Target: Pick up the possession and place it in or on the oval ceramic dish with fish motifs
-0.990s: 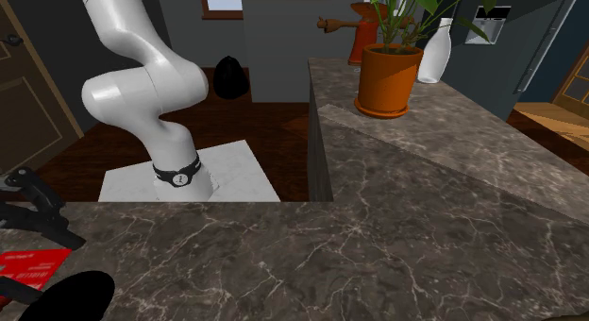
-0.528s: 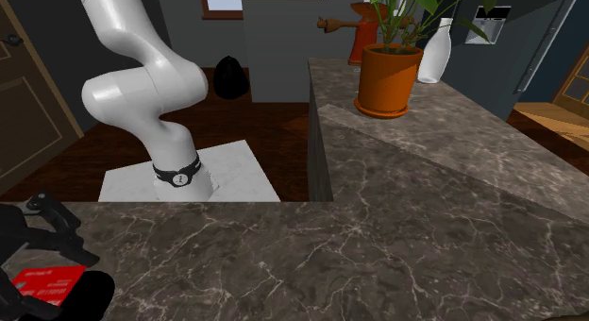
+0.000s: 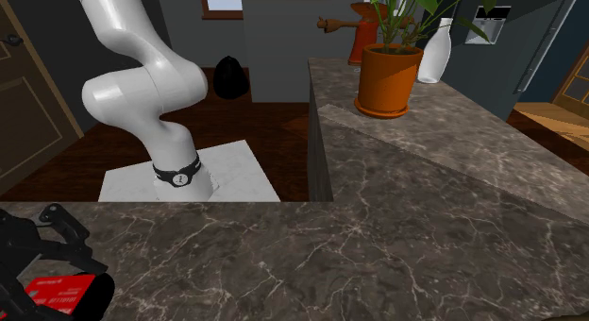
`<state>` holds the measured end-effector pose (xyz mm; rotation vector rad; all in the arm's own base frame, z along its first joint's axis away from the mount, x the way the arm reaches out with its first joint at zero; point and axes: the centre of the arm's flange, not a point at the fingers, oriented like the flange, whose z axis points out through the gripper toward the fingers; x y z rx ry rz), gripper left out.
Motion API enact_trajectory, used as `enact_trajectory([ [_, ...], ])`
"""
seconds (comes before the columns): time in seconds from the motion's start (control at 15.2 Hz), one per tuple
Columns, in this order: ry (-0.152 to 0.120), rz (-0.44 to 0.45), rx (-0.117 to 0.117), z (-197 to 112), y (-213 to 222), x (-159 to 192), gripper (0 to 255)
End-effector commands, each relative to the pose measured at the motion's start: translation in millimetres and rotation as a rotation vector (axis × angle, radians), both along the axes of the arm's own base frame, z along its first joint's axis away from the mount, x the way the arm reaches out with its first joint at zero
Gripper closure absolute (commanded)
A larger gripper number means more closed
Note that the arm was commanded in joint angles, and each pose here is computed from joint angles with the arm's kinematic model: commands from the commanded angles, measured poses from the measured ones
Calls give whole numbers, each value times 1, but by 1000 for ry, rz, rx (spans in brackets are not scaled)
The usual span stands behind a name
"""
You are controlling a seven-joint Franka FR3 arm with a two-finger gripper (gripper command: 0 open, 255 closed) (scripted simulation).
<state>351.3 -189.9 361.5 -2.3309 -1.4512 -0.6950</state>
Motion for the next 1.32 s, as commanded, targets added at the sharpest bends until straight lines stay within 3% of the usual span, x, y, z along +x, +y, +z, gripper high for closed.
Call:
enact_trajectory([
  [0.0, 0, 0, 0, 0, 0, 0, 255],
  [0.13, 0, 0, 0, 0, 0, 0, 255],
  [0.2, 0, 0, 0, 0, 0, 0, 0],
  [0.53, 0, 0, 0, 0, 0, 0, 0],
  [0.79, 0, 0, 0, 42, -25, -12, 0],
  [1.25, 0, 0, 0, 42, -25, -12, 0],
])
